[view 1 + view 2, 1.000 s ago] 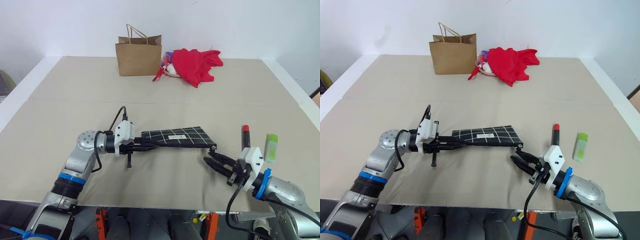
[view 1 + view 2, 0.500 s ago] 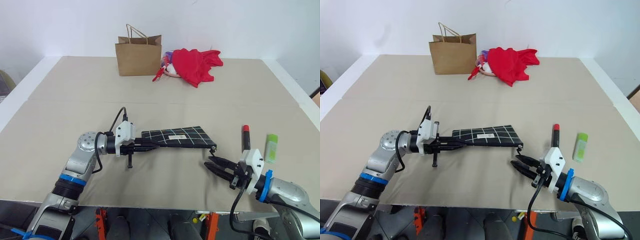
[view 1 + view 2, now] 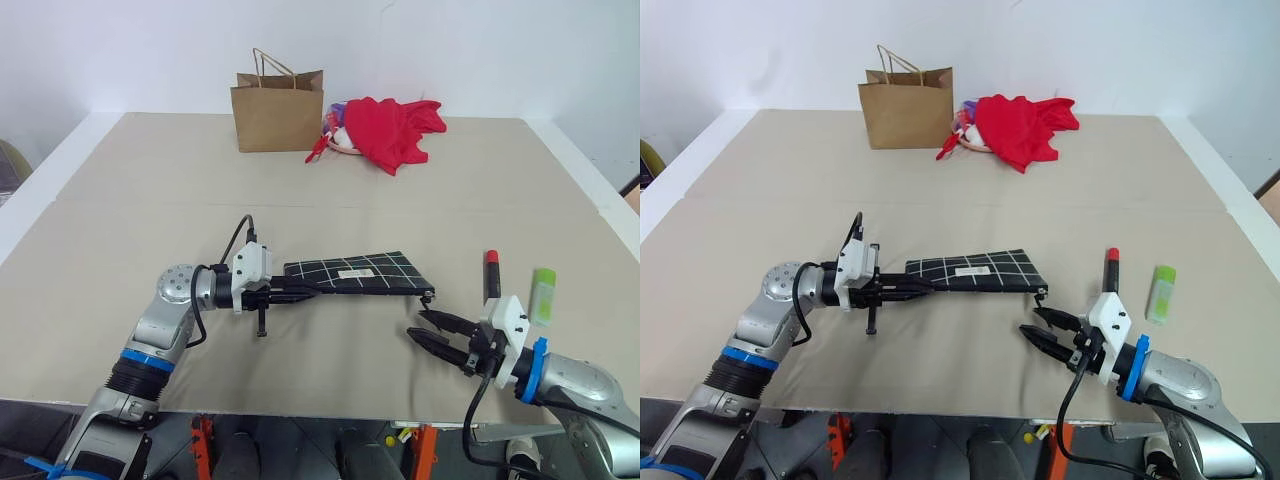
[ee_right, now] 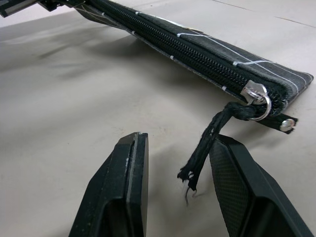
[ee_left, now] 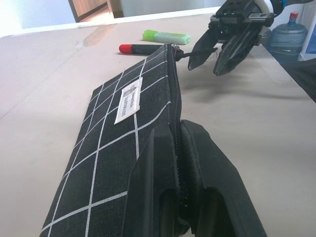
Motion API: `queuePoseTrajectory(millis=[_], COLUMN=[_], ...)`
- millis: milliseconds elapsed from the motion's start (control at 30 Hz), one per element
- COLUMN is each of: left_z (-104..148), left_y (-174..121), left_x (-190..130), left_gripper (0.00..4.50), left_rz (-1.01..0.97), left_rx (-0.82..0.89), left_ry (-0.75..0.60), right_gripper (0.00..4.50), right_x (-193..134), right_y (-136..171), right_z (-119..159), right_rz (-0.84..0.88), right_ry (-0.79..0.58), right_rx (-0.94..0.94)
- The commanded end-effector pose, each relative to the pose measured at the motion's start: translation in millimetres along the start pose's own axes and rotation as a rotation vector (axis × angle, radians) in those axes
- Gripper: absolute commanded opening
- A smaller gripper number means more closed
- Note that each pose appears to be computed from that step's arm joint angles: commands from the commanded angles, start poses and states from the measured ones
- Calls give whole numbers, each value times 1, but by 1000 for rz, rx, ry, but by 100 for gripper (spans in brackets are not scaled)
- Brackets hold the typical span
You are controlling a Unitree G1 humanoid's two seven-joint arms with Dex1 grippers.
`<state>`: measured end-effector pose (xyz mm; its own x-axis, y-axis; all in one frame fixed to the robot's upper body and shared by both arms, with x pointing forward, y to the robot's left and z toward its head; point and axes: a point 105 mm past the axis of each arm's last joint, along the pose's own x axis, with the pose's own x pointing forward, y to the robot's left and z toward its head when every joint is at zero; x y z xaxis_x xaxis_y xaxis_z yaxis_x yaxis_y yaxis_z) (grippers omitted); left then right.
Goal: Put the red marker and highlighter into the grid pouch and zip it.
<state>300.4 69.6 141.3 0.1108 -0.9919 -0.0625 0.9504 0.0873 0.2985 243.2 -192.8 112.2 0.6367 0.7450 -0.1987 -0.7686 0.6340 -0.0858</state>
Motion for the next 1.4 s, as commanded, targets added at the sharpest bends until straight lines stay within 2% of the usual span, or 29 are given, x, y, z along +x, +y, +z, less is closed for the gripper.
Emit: queuePoseTrajectory(millis=[33,233,267,300,433,700,1067,1400], left_z=[5,5,5,6,8,8,13,10], left_y=[-3,-3,-2,-2,-1,0,-5,-8], left_x=[1,3,3,3,3,3,15,18], left_gripper=[0,0,0,0,0,0,0,0], left_rz=[-5,-4,-3,-2,2,4,-27,-32], left_rx=[27,27,26,26,27,27,43,48], left_ry=[-13,-17,-18,-20,-26,-27,-53,-48], right_gripper=[208,208,171,158,2,2,2,2], right_x=[-4,-2,-1,0,0,2,57,69], right_y=[-5,-6,-5,-4,-3,0,31,36], right_z=[20,18,16,14,9,12,31,48], right_rz=[-9,2,4,9,13,41,196,250], right_ry=[-41,-29,-22,-16,1,8,-18,-43], right_rx=[-43,-25,-19,-17,-6,-14,-39,-82])
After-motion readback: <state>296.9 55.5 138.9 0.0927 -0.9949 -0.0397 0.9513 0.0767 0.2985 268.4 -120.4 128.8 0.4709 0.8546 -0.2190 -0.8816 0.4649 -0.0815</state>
